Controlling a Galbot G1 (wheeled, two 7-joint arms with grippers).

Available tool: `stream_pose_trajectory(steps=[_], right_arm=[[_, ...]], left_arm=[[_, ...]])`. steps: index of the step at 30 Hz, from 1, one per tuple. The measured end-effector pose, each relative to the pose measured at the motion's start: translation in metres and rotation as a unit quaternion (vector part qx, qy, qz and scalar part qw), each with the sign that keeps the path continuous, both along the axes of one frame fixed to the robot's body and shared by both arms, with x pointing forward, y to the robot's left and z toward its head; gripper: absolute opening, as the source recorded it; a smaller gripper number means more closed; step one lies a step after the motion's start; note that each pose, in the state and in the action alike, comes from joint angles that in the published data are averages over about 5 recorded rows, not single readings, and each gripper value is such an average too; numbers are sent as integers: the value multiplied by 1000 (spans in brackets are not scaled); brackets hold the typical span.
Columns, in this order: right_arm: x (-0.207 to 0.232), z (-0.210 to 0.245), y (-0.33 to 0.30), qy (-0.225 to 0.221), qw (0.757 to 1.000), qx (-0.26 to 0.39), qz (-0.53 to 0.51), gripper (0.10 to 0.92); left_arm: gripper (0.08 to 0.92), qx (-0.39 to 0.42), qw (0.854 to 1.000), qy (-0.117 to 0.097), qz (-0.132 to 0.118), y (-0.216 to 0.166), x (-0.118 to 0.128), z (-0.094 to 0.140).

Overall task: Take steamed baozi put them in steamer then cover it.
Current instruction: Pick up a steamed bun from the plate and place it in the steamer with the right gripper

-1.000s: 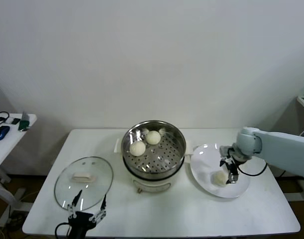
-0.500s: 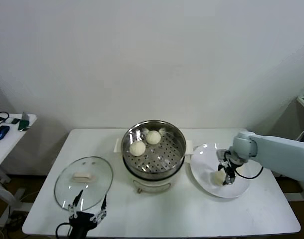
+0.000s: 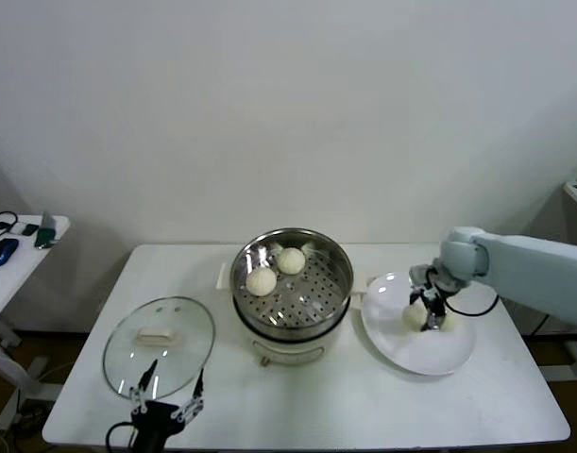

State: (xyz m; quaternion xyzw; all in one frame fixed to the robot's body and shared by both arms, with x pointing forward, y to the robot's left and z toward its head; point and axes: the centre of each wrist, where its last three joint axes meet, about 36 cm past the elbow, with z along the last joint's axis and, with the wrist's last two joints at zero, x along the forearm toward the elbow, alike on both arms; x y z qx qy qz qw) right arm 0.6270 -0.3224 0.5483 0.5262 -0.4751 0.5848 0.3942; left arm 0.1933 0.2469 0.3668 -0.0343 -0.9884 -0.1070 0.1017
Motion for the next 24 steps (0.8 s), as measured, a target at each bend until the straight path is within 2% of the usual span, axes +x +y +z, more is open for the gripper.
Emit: stream_pose_trajectory(steps=[7,13,18,24], right_arm=[[11,98,41,-45,991,7,128,696],[-4,163,102,-81,962,0,262,696],[-26,175,158,-96,925,-14,367,700],[-43,146,210,-98,879,-34,466,697]], left_arm=[[823,4,1000,0,-3,-1,-2,0],[823,3,1000,-4,-6,-4,-2,2],[823,2,1000,-8,-7,-6,-1,5],[823,2,1000,-12,-7,-6,0,8]])
